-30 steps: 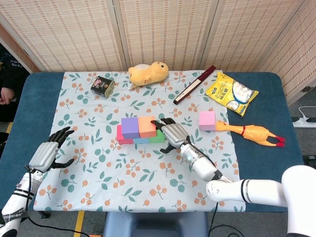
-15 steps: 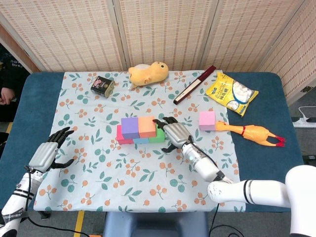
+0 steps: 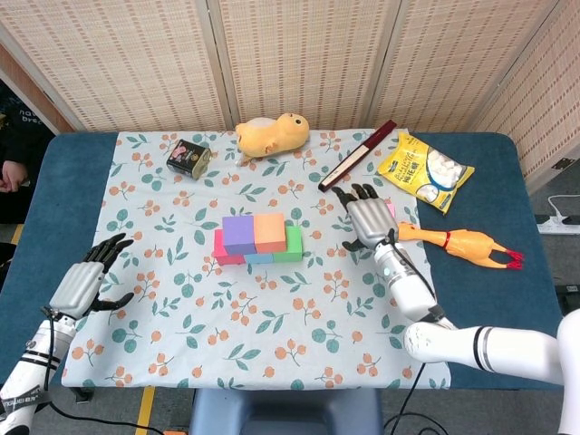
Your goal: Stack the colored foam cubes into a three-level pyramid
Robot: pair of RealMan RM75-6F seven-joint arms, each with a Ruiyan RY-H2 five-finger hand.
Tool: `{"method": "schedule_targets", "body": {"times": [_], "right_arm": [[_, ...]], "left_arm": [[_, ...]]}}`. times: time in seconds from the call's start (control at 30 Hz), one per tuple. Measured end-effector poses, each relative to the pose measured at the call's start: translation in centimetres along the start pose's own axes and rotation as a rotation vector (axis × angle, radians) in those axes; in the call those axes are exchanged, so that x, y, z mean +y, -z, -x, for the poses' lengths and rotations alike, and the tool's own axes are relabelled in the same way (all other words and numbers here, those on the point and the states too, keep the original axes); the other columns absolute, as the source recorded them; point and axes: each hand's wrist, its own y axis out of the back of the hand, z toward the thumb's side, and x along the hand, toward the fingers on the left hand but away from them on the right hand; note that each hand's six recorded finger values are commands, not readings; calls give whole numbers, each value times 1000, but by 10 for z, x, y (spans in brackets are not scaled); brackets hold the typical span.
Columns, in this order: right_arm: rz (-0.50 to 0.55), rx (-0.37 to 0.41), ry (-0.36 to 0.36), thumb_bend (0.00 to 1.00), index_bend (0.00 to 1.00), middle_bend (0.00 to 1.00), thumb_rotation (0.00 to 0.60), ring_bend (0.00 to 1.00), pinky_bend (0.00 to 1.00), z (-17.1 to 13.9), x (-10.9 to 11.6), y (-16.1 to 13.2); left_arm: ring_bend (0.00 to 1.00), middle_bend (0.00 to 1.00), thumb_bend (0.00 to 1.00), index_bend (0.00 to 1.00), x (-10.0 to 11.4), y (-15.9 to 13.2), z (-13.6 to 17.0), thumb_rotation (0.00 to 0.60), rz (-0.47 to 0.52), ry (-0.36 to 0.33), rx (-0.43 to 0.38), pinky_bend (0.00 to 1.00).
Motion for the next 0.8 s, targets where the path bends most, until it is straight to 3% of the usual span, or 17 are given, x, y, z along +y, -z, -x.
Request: {"method": "schedule_targets", "body": {"times": [0.23,0.53,0.8], "right_arm": [[-23,-114,3,29,0,192,600,0,0,26,-17,37],[-46,-180,-32,29,0,190,600,0,0,42,-44,63],[-57,-225,-49,29,0,192,600,0,0,46,-54,87]], "left_arm": [[0,0,261,89,1,-2,2,600,-7,0,10,107],[0,0,260,89,0,-5,2,600,22,14,11,107],[0,0,260,90,-1,-5,2,600,34,21,9,107]]}}
